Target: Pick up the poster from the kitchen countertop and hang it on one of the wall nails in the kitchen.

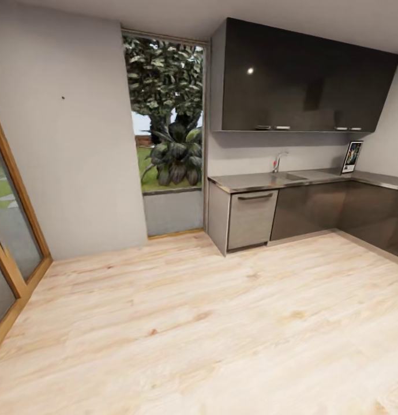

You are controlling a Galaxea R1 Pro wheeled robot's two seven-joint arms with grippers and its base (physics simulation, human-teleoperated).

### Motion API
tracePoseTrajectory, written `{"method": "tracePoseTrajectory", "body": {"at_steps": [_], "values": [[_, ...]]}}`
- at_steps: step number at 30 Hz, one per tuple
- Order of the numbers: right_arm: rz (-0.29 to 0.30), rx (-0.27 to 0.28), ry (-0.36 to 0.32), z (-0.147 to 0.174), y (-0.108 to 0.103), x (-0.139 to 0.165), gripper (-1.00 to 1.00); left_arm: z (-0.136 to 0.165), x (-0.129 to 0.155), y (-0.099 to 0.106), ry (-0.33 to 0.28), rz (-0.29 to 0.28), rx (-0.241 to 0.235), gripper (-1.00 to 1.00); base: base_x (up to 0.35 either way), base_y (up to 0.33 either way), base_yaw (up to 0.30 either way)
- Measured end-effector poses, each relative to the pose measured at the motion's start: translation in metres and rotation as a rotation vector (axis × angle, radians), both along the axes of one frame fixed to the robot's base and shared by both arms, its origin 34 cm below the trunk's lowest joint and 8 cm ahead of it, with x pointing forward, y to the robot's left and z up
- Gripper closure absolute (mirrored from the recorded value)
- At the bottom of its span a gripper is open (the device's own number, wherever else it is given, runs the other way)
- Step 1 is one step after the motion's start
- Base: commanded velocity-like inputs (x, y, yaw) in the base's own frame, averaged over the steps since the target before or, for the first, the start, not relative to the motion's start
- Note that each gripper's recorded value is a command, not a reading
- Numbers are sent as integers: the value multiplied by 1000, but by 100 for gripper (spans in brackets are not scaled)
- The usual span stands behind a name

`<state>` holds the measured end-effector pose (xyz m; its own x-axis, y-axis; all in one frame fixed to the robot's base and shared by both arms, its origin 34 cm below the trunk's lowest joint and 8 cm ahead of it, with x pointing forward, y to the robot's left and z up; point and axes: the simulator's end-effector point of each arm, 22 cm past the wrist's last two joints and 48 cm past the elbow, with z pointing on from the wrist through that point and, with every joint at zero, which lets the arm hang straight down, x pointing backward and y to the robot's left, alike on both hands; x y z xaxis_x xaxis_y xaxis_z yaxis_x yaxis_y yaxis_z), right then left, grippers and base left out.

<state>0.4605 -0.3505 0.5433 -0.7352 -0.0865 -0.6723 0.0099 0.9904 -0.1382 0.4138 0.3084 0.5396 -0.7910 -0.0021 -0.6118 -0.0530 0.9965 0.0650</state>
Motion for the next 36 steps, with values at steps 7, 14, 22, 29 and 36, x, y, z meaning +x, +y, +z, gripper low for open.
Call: {"method": "tracePoseTrajectory", "body": {"at_steps": [7,14,22,29,36], "values": [[0,0,0,0,0,0,-100,0,0,0,0,0,0,-100,272,-224,0],[0,0,-1,0,0,0,-100,0,0,0,0,1,0,-100,263,-236,-95],[0,0,-6,2,0,2,-100,1,1,1,-5,2,1,-100,256,-243,-278],[0,0,-11,3,0,3,-100,3,3,1,-9,2,1,-100,286,-185,-290],[0,0,-16,5,0,4,-100,4,4,1,-14,2,1,-100,300,-161,-291]]}}
